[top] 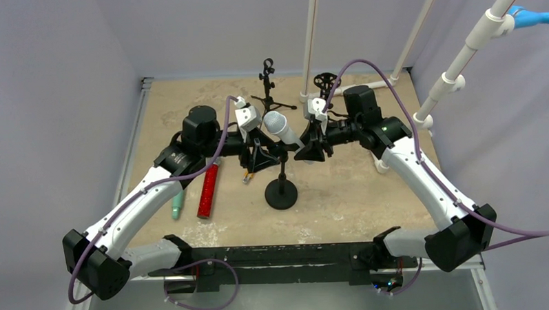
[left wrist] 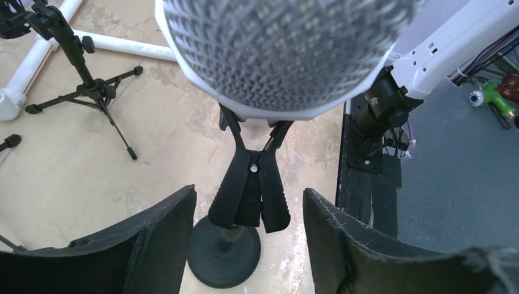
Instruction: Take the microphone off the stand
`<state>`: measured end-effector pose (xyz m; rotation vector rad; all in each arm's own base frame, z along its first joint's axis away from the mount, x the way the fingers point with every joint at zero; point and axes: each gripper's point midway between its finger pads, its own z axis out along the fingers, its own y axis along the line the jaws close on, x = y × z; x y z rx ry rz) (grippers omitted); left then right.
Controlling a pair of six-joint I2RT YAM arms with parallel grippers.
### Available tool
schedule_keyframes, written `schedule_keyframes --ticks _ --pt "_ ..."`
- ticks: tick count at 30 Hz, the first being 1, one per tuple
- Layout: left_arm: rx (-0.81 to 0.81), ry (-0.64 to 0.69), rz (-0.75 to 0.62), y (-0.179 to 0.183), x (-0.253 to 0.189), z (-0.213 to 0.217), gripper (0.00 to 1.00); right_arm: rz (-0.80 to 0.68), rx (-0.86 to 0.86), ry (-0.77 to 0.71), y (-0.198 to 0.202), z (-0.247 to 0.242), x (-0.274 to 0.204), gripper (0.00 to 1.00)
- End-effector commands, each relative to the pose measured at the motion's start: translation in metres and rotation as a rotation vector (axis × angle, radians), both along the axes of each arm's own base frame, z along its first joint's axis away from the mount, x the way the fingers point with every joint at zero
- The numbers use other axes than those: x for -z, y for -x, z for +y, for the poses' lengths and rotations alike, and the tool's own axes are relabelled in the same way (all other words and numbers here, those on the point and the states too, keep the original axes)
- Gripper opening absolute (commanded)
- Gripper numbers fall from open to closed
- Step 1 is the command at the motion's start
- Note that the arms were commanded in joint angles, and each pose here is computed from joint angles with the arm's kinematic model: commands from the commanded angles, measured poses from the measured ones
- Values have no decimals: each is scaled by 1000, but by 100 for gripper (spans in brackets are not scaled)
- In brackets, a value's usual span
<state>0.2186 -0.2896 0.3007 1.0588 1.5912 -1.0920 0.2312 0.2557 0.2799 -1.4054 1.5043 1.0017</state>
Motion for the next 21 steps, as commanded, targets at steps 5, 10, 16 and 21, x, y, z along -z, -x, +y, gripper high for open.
schedule_keyframes --ticks 5,10,16,21 --pt "10 7 -50 -1 -2 -4 47 -19 0 -28 4 1 -15 0" --pt "23 9 -46 -1 -3 -6 18 -17 1 -27 5 0 -13 0" --pt "12 -1 -46 -2 0 -4 0 -23 11 -23 5 -1 -10 0" --pt "10 -35 -104 -2 2 2 0 -32 42 -21 1 -5 -10 0"
